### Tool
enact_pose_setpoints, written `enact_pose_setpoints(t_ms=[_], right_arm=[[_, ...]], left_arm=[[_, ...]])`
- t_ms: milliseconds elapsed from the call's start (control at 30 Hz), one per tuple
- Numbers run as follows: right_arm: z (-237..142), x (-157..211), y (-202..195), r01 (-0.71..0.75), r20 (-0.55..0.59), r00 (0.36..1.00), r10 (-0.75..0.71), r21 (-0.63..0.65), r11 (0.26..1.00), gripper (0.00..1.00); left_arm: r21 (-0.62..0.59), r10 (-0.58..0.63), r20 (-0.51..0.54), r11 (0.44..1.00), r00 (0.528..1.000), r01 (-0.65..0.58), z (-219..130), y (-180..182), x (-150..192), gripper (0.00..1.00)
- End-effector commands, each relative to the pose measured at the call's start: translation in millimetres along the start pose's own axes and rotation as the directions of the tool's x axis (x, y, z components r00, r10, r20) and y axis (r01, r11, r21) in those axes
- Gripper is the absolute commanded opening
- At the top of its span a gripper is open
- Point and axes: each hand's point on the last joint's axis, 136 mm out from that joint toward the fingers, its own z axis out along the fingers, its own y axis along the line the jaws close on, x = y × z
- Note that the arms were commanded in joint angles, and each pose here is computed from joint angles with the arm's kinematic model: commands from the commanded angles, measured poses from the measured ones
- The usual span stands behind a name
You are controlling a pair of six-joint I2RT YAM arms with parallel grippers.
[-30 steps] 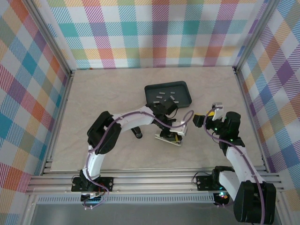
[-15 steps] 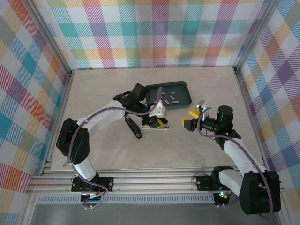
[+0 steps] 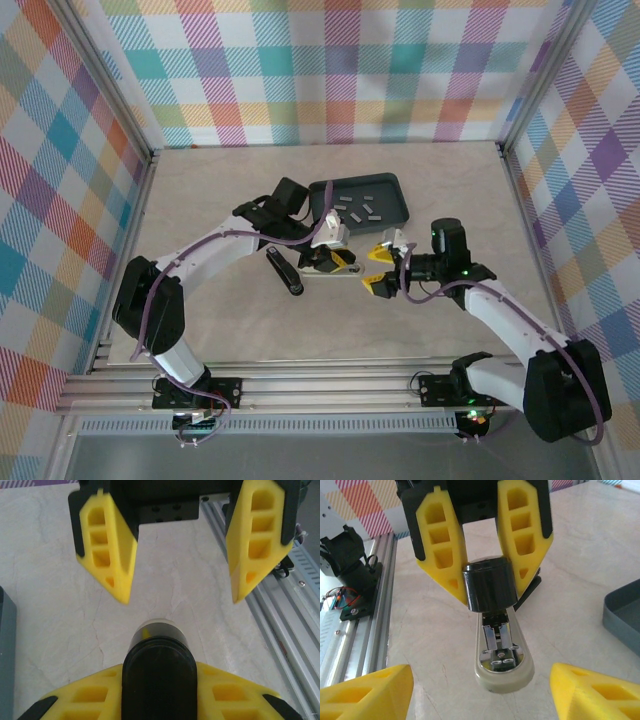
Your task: Load the staples into the stapler
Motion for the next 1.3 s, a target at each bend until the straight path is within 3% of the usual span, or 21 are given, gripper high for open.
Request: enact_pose_setpoints(t_ms=[0, 233, 333, 667, 967, 1267], right_arm=[[7.7, -7.7, 1.9, 0.054, -0.012, 0.998, -0.054, -0.031, 0.998, 0.70], [27.0, -9.7, -0.1, 0.078, -0.030, 0.996, -0.080, -0.059, 0.995, 0.64], [32.6, -9.5, 0.2, 0.085, -0.028, 0.996, -0.088, -0.071, 0.994, 0.53], [42.8, -5.9, -11.4, 0.094, -0.029, 0.995, -0.095, -0.037, 0.995, 0.36], [40.8, 7.5, -17.6, 0.155, -0.047, 0.987, -0.154, 0.024, 0.988, 0.13], [30.7, 27.9, -20.1, 0.244, -0.091, 0.968, -0.235, 0.112, 0.963, 0.11]], left_arm=[[-0.002, 0.080, 0.101, 0.997, 0.992, -0.080, -13.6, -7.7, -30.5, 0.17], [0.000, 0.089, 0.107, 0.996, 0.990, -0.089, -13.5, -9.4, -34.4, 0.16], [0.001, 0.092, 0.107, 0.996, 0.990, -0.093, -13.2, -9.9, -35.2, 0.16], [0.006, 0.098, 0.120, 0.995, 0.988, -0.100, -15.3, -13.0, -40.4, 0.15], [-0.026, 0.088, 0.159, 0.996, 0.983, -0.085, -27.2, -9.5, -43.9, 0.13], [-0.134, 0.059, 0.210, 0.990, 0.976, -0.031, -65.0, -2.2, -40.2, 0.12]])
